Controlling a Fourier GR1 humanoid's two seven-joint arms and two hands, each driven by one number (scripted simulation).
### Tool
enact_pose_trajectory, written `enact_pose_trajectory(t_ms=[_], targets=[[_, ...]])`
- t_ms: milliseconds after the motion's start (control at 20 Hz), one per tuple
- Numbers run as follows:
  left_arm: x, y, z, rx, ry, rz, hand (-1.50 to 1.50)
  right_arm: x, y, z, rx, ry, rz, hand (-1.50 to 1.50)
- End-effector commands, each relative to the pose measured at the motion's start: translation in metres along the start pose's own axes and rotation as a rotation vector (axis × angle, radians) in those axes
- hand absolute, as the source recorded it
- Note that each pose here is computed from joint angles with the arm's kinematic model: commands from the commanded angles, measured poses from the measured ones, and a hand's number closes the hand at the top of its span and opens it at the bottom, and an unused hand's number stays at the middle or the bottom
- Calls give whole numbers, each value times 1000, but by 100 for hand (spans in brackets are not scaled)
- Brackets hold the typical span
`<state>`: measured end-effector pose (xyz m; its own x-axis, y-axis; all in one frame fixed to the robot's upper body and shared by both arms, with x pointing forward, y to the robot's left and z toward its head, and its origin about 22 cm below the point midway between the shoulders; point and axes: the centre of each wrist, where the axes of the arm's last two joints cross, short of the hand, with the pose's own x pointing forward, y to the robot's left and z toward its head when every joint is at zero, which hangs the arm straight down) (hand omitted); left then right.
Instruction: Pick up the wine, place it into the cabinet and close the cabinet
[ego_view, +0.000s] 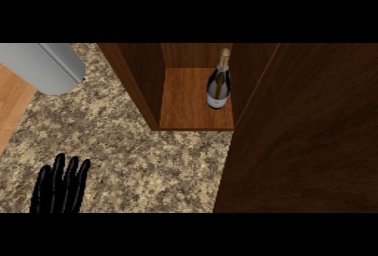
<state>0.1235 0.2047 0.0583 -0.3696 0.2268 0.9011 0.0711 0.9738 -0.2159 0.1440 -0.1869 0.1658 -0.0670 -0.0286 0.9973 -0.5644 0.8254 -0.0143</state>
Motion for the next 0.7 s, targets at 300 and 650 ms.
enact_pose_trajectory(t_ms=[300,650], targets=[[28,57,-18,60,-17,-10,-150,32,50,25,279,-93,10,150],[32,78,-12,62,-5,-38,-150,36,80,16,315,-95,-13,150]])
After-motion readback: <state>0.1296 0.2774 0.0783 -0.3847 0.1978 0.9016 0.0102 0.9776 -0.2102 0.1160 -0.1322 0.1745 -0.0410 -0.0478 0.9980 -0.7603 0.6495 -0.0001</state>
